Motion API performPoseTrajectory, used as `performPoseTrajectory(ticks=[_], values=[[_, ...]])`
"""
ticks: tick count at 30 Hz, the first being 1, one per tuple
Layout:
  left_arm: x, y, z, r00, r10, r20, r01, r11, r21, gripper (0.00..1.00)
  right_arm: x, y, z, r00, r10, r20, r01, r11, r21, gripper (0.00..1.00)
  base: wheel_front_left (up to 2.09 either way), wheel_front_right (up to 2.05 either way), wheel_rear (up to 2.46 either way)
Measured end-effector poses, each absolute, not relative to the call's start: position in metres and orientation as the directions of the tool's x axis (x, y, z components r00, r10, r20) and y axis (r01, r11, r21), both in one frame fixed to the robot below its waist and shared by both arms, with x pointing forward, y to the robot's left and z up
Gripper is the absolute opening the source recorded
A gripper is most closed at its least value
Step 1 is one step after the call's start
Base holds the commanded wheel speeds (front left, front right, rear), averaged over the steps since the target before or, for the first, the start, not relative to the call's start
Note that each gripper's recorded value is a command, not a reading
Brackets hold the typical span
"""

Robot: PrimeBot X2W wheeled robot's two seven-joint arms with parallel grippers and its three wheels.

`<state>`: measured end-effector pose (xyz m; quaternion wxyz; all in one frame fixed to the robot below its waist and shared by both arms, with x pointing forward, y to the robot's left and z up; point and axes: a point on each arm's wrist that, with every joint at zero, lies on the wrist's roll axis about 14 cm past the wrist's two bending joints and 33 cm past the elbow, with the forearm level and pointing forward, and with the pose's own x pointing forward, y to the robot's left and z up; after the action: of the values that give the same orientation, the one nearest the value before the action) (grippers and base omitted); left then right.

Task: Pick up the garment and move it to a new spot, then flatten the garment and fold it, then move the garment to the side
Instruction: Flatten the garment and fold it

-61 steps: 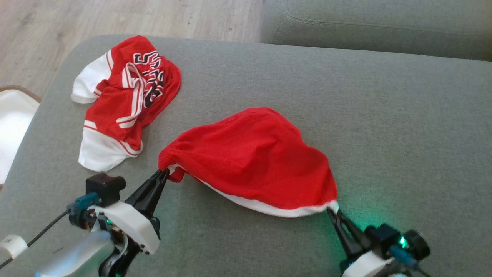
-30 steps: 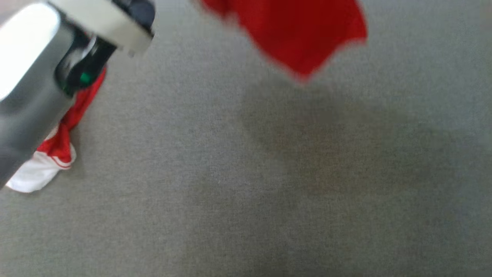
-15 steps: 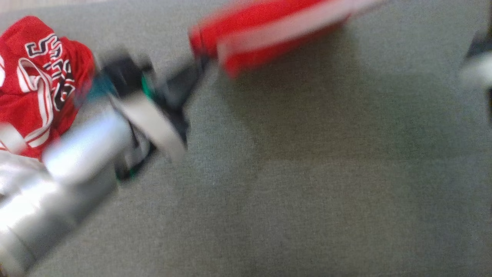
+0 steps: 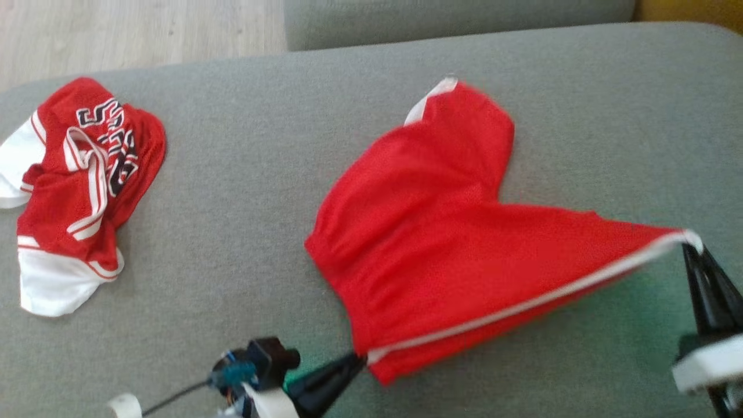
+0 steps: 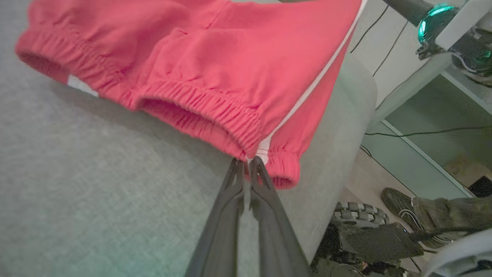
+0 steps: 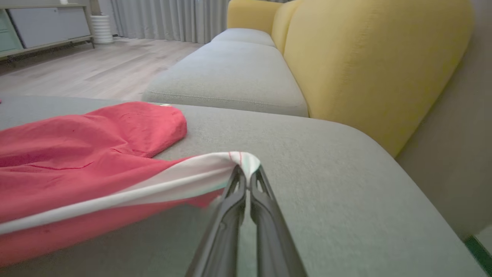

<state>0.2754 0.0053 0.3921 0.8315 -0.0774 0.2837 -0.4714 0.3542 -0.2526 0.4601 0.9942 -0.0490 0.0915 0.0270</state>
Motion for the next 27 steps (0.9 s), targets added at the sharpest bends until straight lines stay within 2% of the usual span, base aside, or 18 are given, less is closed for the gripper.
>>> performPoseTrajectory(ticks=[4, 7, 12, 20, 27], values=[[0.262, -0.001, 0.393, 0.363, -0.843, -0.397, 0.752, 0.517, -0.409, 0.00, 0.336, -0.263, 0.468, 0.981, 0.011, -0.192, -0.032, 0.994, -0.107, 0.00, 0.00, 0.00, 0.00], [0.260, -0.003, 0.395, 0.355, -0.849, -0.390, 0.751, 0.508, -0.421, 0.00, 0.341, -0.259, 0.480, 0.986, 0.013, -0.166, -0.032, 0.993, -0.115, 0.00, 0.00, 0.00, 0.00], [0.266, -0.002, 0.405, 0.387, -0.850, -0.358, 0.713, 0.522, -0.468, 0.00, 0.354, -0.248, 0.485, 0.986, 0.045, -0.161, -0.066, 0.990, -0.128, 0.00, 0.00, 0.00, 0.00], [0.286, 0.004, 0.438, 0.497, -0.827, -0.261, 0.544, 0.531, -0.650, 0.00, 0.435, -0.214, 0.496, 0.969, 0.190, -0.156, -0.215, 0.963, -0.164, 0.00, 0.00, 0.00, 0.00], [0.322, 0.018, 0.468, 0.585, -0.786, -0.199, 0.406, 0.496, -0.767, 0.00, 0.497, -0.158, 0.472, 0.900, 0.338, -0.275, -0.389, 0.908, -0.158, 0.00, 0.00, 0.00, 0.00]])
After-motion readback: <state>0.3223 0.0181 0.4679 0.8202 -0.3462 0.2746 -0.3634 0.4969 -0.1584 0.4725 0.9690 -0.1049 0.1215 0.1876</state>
